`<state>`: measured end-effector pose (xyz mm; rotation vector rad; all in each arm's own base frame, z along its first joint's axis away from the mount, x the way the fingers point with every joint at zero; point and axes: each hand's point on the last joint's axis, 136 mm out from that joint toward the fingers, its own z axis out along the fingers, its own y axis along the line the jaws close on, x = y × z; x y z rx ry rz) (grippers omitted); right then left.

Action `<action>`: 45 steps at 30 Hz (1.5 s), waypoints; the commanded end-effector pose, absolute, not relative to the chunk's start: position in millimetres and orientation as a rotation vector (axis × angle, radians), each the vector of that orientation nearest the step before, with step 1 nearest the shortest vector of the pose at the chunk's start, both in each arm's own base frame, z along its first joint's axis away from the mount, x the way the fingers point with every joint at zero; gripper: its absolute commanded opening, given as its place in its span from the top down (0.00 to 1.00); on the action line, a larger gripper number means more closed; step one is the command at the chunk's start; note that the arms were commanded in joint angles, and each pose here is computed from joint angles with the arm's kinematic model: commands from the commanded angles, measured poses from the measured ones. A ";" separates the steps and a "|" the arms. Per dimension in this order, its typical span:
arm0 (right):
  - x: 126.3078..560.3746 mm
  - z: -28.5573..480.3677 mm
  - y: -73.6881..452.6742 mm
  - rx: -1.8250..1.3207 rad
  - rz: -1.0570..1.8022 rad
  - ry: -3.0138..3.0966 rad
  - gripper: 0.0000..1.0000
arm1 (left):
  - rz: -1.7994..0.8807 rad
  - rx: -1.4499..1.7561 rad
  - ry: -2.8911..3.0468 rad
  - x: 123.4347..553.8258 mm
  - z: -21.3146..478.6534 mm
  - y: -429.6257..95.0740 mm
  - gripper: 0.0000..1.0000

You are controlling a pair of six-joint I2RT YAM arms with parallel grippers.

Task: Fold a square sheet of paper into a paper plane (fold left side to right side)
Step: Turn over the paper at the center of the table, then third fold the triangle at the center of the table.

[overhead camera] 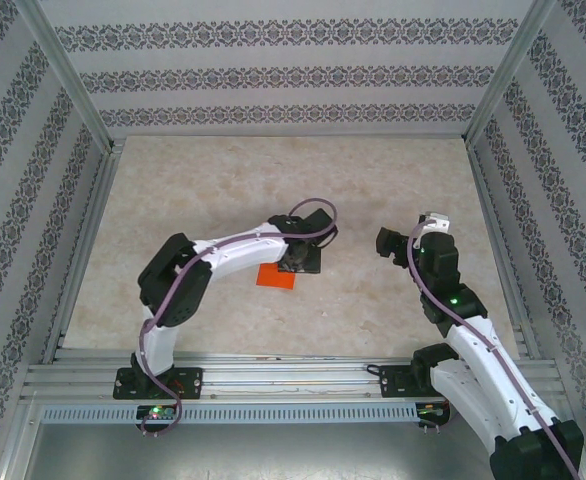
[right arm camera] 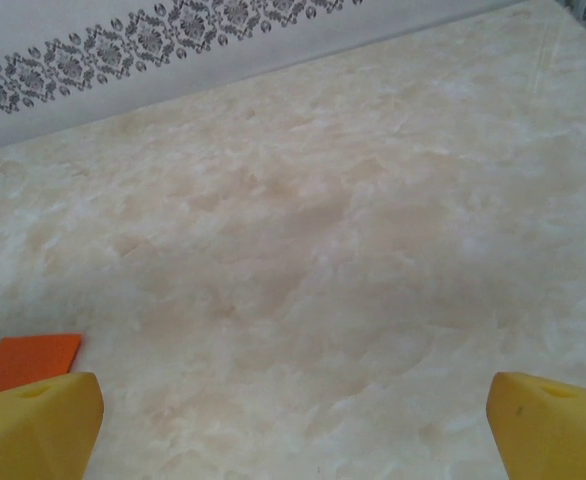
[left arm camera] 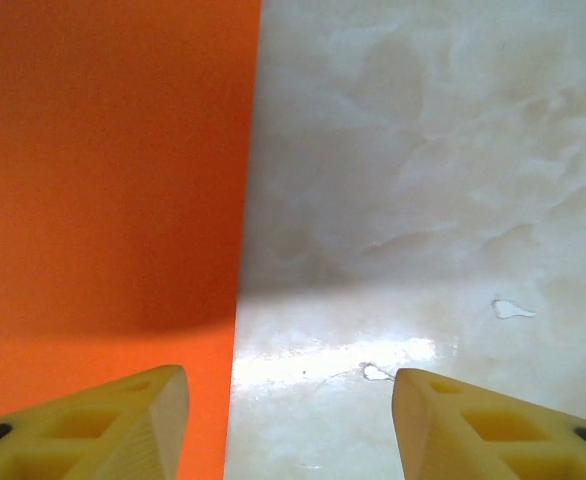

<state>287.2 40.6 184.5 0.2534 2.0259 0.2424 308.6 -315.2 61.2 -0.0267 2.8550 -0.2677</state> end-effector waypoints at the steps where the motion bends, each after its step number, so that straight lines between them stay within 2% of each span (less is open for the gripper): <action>1: 285.0 193.5 54.4 0.204 0.343 2.051 0.02 | -0.620 -0.042 2.727 332.4 104.5 -328.0 0.42; 3: 284.3 190.3 63.3 0.189 0.402 2.083 0.02 | -0.673 -0.008 2.685 337.4 113.4 -318.0 0.41; 5: 285.0 186.3 73.3 0.193 0.474 2.119 0.06 | -0.714 0.023 2.630 342.7 125.5 -303.9 0.41; 13: 295.6 154.0 126.4 0.280 0.800 2.309 0.37 | -0.961 -0.029 2.409 351.3 159.2 -246.2 0.42; 24: 314.0 101.0 244.2 0.136 1.033 2.592 1.00 | -1.150 -0.169 2.372 341.0 141.4 -200.8 0.48; 32: 325.0 58.6 290.6 0.112 1.057 2.695 1.00 | -1.106 -0.176 2.459 333.0 116.0 -190.4 0.54; 45: 320.4 17.3 289.8 0.112 0.987 2.824 1.00 | -1.059 -0.151 2.546 329.8 101.1 -188.9 0.57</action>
